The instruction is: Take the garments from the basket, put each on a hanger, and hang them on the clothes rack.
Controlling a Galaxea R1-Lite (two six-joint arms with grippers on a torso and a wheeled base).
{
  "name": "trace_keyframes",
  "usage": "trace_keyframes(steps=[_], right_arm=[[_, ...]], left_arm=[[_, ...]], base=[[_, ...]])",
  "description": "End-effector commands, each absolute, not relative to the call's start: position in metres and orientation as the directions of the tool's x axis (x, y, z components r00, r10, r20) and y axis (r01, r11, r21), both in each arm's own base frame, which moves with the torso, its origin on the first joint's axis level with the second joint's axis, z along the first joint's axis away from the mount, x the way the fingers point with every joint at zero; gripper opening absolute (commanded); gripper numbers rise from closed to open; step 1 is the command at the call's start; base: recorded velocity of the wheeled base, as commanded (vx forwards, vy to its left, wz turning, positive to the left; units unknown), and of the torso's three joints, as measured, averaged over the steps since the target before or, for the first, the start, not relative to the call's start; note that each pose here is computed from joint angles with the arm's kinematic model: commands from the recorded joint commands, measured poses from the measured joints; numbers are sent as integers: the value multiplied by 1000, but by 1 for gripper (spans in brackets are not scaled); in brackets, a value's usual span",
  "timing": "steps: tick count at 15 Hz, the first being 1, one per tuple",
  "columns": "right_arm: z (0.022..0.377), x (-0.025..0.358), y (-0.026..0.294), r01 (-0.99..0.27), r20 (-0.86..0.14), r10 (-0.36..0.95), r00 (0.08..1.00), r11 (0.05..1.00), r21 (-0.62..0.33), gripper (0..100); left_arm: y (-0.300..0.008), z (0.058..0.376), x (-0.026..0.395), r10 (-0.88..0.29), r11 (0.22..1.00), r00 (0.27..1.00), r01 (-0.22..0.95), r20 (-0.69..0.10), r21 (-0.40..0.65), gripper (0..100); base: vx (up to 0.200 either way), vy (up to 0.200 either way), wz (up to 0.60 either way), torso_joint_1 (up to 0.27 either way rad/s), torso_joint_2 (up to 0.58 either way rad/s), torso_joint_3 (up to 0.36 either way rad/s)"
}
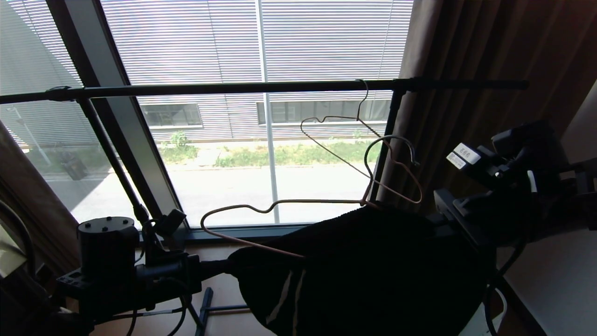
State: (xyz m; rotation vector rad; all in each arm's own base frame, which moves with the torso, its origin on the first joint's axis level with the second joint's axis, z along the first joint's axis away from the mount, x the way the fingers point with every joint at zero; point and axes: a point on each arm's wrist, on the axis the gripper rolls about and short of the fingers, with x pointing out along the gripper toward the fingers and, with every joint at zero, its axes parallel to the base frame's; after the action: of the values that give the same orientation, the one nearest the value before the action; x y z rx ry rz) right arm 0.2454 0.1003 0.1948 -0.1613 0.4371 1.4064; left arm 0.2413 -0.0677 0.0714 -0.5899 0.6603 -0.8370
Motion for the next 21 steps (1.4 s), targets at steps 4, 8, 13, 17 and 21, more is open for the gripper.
trace_keyframes(steps=[4, 8, 13, 17, 21], right_arm=[[159, 239, 89, -964, -414, 893, 175, 242, 115, 0], [164, 236, 87, -956, -435, 872, 225, 284, 75, 0], [160, 236, 87, -955, -443, 869, 221, 285, 82, 0], [158, 237, 88, -950, -464, 854, 237, 304, 75, 0], [154, 238, 91, -943, -496, 832, 249, 324, 70, 0]], left_arm=[[-62, 80, 242, -807, 549, 527, 504, -266, -666, 0], [-53, 80, 246, -787, 567, 556, 483, -267, -667, 0], [-45, 83, 249, -769, 581, 585, 473, -258, -662, 0], [-45, 88, 250, -770, 579, 591, 490, -240, -651, 0], [-45, 94, 247, -771, 578, 596, 504, -226, -642, 0]], base=[[0, 0, 0, 0, 0, 0], [0, 0, 0, 0, 0, 0], [0, 0, 0, 0, 0, 0], [0, 0, 0, 0, 0, 0], [0, 0, 0, 0, 0, 0]])
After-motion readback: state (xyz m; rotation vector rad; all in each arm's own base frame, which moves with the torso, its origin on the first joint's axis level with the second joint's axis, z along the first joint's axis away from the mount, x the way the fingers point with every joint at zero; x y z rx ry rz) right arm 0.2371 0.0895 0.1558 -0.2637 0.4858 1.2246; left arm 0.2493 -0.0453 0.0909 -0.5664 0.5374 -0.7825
